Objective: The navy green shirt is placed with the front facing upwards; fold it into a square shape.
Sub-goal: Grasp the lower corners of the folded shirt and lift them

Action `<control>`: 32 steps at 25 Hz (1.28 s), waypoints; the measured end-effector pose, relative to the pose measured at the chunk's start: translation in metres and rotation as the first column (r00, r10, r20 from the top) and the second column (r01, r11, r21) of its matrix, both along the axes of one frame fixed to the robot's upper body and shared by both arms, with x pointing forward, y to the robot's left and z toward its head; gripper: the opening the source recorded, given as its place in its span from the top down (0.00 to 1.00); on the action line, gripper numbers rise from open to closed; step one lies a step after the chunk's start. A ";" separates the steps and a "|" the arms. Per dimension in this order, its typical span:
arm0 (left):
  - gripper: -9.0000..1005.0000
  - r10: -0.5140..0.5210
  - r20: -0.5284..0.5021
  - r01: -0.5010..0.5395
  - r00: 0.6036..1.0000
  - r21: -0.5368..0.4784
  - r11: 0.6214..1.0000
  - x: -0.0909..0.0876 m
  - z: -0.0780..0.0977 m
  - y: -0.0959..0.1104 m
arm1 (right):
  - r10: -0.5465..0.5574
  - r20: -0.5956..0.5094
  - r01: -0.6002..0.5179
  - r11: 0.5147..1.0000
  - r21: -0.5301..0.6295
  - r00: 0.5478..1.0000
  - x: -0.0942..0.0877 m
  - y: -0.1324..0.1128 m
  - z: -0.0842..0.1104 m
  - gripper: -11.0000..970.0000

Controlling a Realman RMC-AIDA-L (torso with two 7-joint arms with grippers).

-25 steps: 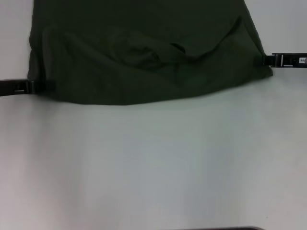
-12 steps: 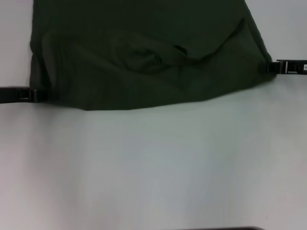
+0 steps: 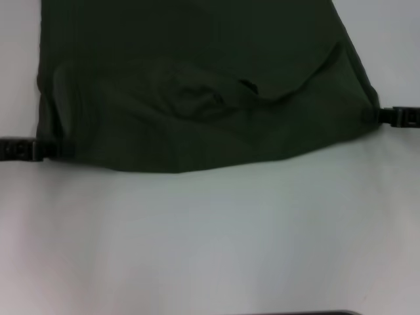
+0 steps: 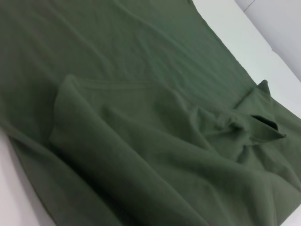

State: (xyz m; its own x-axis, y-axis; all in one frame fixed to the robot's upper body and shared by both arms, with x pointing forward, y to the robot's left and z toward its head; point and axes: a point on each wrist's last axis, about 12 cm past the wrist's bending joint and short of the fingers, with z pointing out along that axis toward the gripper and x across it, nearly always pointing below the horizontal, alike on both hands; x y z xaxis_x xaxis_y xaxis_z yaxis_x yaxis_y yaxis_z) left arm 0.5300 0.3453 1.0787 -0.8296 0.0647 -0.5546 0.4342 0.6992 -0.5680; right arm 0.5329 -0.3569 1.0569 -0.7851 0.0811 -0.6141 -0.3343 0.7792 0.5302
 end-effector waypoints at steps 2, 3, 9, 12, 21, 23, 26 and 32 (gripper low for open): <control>0.96 -0.004 -0.016 0.004 1.000 -0.007 1.000 -0.006 -0.001 0.004 | -0.006 -0.002 0.006 1.000 0.005 1.000 -0.007 -0.005 0.000 0.95; 0.96 -0.008 -0.025 0.008 1.000 -0.010 1.000 -0.009 -0.002 0.005 | -0.008 -0.005 0.008 1.000 0.005 1.000 -0.011 -0.009 -0.001 0.95; 0.96 -0.047 -0.052 0.046 0.998 -0.034 0.998 -0.021 -0.002 0.009 | -0.023 -0.026 0.023 1.000 0.014 0.999 -0.032 -0.023 -0.002 0.95; 0.96 -0.074 -0.063 0.072 0.995 -0.042 0.997 -0.024 0.000 0.009 | -0.023 -0.039 0.024 0.999 0.023 0.999 -0.040 -0.028 -0.003 0.95; 0.96 -0.132 -0.099 0.126 0.986 -0.062 0.990 -0.038 -0.004 0.009 | -0.010 -0.062 0.012 0.999 0.033 0.998 -0.059 -0.036 -0.007 0.95; 0.96 -0.138 -0.108 0.132 0.985 -0.061 0.989 -0.041 -0.005 0.010 | -0.006 -0.068 0.008 0.999 0.037 0.998 -0.063 -0.038 -0.008 0.95; 0.96 -0.151 -0.115 0.145 0.982 -0.056 0.988 -0.044 -0.005 0.011 | 0.003 -0.075 0.000 0.999 0.047 0.997 -0.071 -0.041 -0.007 0.95; 0.96 -0.180 -0.121 0.174 0.976 -0.059 0.983 -0.047 -0.005 0.012 | 0.028 -0.063 -0.023 0.996 0.082 0.998 -0.085 -0.049 -0.002 0.95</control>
